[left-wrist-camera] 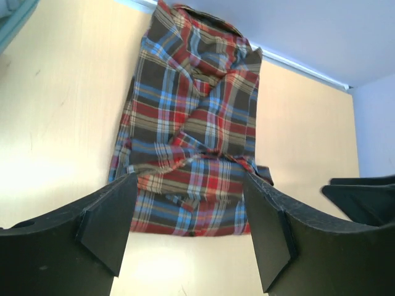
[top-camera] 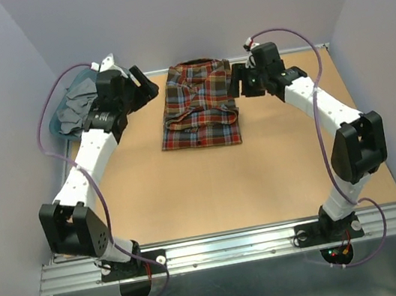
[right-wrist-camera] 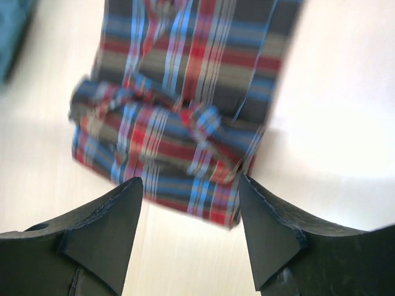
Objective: Fold and stack the long sleeve shirts
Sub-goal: Fold the shirt
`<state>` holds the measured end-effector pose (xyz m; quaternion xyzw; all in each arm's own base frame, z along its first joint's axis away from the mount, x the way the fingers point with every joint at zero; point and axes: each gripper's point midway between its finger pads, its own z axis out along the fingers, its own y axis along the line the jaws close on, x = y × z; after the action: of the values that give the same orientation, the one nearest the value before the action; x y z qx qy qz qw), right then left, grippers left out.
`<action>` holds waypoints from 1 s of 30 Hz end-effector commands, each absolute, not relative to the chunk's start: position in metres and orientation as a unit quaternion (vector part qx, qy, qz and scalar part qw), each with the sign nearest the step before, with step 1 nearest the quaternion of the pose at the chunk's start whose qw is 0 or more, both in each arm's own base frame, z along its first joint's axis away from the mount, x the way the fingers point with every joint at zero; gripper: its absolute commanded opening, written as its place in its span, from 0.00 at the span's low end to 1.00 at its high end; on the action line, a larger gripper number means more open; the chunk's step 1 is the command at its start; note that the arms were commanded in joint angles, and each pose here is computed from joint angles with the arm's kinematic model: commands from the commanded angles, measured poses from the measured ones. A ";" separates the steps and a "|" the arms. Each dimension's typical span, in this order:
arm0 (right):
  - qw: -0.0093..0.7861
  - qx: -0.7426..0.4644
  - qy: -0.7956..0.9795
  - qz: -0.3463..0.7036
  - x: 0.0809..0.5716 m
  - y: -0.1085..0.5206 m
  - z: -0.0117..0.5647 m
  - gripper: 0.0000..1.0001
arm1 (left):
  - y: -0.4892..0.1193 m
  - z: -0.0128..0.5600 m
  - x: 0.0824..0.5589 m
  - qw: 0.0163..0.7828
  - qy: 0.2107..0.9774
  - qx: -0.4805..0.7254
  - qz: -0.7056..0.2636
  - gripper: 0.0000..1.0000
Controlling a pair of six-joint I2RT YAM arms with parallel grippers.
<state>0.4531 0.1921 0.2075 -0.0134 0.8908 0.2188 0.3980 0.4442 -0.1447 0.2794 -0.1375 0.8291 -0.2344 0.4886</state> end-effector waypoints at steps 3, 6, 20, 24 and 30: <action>0.336 -0.026 0.919 0.205 0.408 0.231 0.137 0.66 | -0.127 0.216 0.402 0.457 0.857 -0.157 -0.176 0.80; 0.323 -0.004 0.926 0.196 0.399 0.243 0.114 0.61 | -0.118 0.198 0.384 0.451 0.866 -0.150 -0.158 0.80; 0.346 0.058 0.926 0.139 0.452 0.264 0.074 0.43 | -0.106 0.161 0.362 0.449 0.877 -0.115 -0.126 0.80; 0.369 0.048 0.920 0.119 0.470 0.263 0.081 0.43 | -0.105 0.164 0.362 0.452 0.877 -0.107 -0.122 0.80; 0.419 0.035 0.901 0.104 0.516 0.250 0.115 0.44 | -0.107 0.164 0.363 0.450 0.879 -0.103 -0.122 0.80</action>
<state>0.4639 0.2587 0.0585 0.0318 0.9357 0.1082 0.3341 0.3572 -0.1064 0.1472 -0.1121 0.8909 -0.1213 0.4231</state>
